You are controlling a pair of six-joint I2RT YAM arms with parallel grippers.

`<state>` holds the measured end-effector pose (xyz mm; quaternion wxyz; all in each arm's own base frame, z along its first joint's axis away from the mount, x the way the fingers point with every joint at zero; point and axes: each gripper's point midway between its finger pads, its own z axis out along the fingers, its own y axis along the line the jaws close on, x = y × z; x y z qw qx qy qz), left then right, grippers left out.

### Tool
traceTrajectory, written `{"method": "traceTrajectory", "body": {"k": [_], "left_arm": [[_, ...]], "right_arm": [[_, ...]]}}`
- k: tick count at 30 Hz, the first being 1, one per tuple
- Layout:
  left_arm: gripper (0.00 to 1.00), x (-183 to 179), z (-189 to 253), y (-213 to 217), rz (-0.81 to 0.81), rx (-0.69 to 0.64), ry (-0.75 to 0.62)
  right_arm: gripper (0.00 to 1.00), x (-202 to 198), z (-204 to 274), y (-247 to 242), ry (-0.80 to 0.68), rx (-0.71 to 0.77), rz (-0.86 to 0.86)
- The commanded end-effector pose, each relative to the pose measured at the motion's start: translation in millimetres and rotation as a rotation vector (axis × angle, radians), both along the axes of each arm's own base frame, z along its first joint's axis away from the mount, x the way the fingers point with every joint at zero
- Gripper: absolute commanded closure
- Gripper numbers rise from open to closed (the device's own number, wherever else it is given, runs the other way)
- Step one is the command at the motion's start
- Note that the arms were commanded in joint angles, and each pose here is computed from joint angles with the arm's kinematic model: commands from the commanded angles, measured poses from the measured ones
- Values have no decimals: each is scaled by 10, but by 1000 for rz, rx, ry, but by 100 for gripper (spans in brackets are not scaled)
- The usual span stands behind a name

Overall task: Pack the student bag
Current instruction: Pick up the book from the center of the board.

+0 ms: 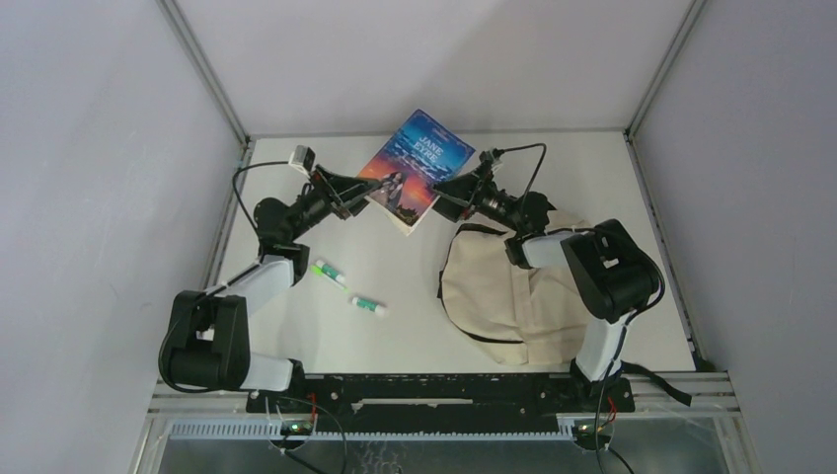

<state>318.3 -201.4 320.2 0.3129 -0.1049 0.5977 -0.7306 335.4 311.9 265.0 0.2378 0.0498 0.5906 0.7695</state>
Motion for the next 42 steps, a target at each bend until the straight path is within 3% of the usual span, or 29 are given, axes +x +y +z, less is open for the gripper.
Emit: {"method": "traceTrajectory", "body": {"k": [1, 6, 7, 12, 14, 15, 17, 19, 20, 26, 36, 38, 42], "left_arm": [[100, -297, 809, 72, 4, -82, -291], [100, -339, 757, 51, -16, -64, -300], [100, -348, 752, 44, -24, -57, -302], [100, -344, 662, 4, -59, 17, -302], [99, -302, 631, -3, -58, 47, -297], [83, -270, 613, -7, -54, 61, -291], [39, -216, 557, -12, -35, 90, -272], [4, -184, 459, -7, -1, 129, -244], [1, -171, 396, 3, 24, 151, -224], [0, -218, 23, 26, 138, 315, -152], [0, -207, -61, -33, 185, 280, -79], [5, -201, -8, -18, 214, 243, -87], [24, -187, 103, 1, 243, 205, -107]], "right_arm": [[0, -198, 660, 41, -241, 99, -4], [1, -81, 707, -12, -210, 125, -39], [5, -36, 691, -34, -194, 129, -49], [62, 48, 578, -32, -144, 120, -50], [97, 63, 502, 6, -114, 113, -40], [100, 57, 479, 34, -103, 114, -35], [100, 45, 466, 87, -91, 121, -35], [100, 64, 492, 119, -86, 139, -60], [100, 70, 513, 134, -87, 148, -74], [100, 129, 624, 169, -106, 184, -162], [100, 95, 677, 309, -105, 219, -188], [100, 95, 655, 315, -85, 228, -219], [100, 65, 615, 352, -67, 230, -236]]}}
